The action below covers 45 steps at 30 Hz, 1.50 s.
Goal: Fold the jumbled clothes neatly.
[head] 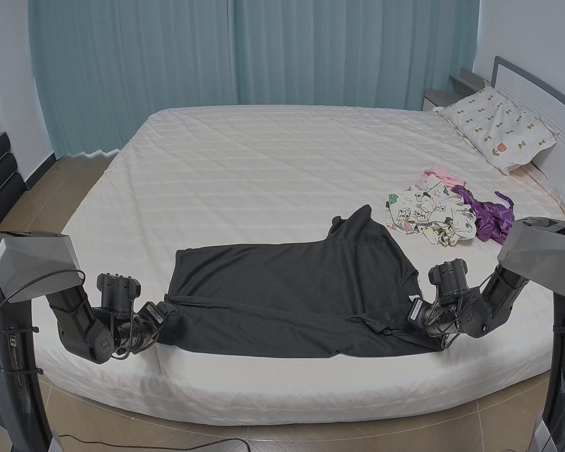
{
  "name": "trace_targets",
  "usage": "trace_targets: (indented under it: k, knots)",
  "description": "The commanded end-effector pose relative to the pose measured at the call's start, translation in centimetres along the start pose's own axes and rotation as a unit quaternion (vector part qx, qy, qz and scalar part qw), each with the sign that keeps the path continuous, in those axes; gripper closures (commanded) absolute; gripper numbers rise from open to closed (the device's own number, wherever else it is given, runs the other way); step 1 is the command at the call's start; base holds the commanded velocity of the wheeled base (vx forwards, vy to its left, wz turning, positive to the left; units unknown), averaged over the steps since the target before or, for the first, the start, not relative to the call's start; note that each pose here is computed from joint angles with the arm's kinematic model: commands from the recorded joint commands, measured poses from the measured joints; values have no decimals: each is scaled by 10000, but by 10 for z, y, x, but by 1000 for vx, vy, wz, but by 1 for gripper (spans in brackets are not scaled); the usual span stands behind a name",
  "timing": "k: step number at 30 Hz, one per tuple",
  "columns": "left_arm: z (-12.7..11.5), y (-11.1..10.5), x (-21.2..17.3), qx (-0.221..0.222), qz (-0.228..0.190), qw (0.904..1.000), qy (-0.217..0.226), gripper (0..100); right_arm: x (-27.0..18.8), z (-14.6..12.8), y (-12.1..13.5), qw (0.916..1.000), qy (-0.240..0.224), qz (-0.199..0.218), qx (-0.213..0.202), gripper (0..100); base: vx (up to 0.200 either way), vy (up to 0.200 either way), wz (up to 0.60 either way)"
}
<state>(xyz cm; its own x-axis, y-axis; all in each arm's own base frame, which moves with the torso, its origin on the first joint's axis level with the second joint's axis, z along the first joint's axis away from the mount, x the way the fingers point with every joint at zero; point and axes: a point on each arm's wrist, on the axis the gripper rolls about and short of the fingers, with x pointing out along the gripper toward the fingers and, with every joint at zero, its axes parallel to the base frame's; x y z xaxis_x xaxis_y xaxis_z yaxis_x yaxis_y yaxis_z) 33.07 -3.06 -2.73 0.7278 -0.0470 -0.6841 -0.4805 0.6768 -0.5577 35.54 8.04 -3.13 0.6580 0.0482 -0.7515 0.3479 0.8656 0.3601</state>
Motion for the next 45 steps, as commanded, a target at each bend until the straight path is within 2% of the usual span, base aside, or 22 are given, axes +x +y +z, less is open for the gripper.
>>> trace_targets:
  k: [1, 17, 24, 25, 29, 30, 33, 36, 45]
  knots:
    - [0, 0, 0, -4, -7, 10000, -7, 0, -2, -2, -1, 10000, 34, -38, -31, 100, 0, 0, 0]
    - [0, 0, 0, -4, -1, 10000, -2, 0, -28, 4, 4, 9999, -61, 138, -20, 100, 0, 0, 0]
    - [0, 0, 0, -4, -1, 10000, -2, 0, -24, 2, -3, 10000, -25, 31, -12, 100, 0, 0, 0]
    - [0, 0, 0, -4, -1, 10000, -2, 0, -22, 3, -4, 10000, -36, 14, 4, 0, 0, 0, 0]
    - [0, 0, 0, -4, 10, 10000, -3, 0, -14, 10, -8, 9997, -85, -26, -223, 0, 0, 0, 0]
    - [0, 0, 0, 3, -1, 10000, -2, 0, -9, 12, -13, 9988, -88, -69, -473, 0, 0, 0, 0]
    - [0, 0, 0, 3, 4, 10000, -8, 0, -9, 14, -13, 9971, 51, 175, -735, 0, 0, 0, 0]
    - [0, 0, 0, 3, -1, 10000, -2, 0, -10, 15, -11, 9957, 126, 464, -795, 0, 0, 0, 0]
    - [0, 0, 0, 3, -1, 10000, -2, 0, 0, 8, -3, 9938, 276, 598, -894, 0, 0, 0, 0]
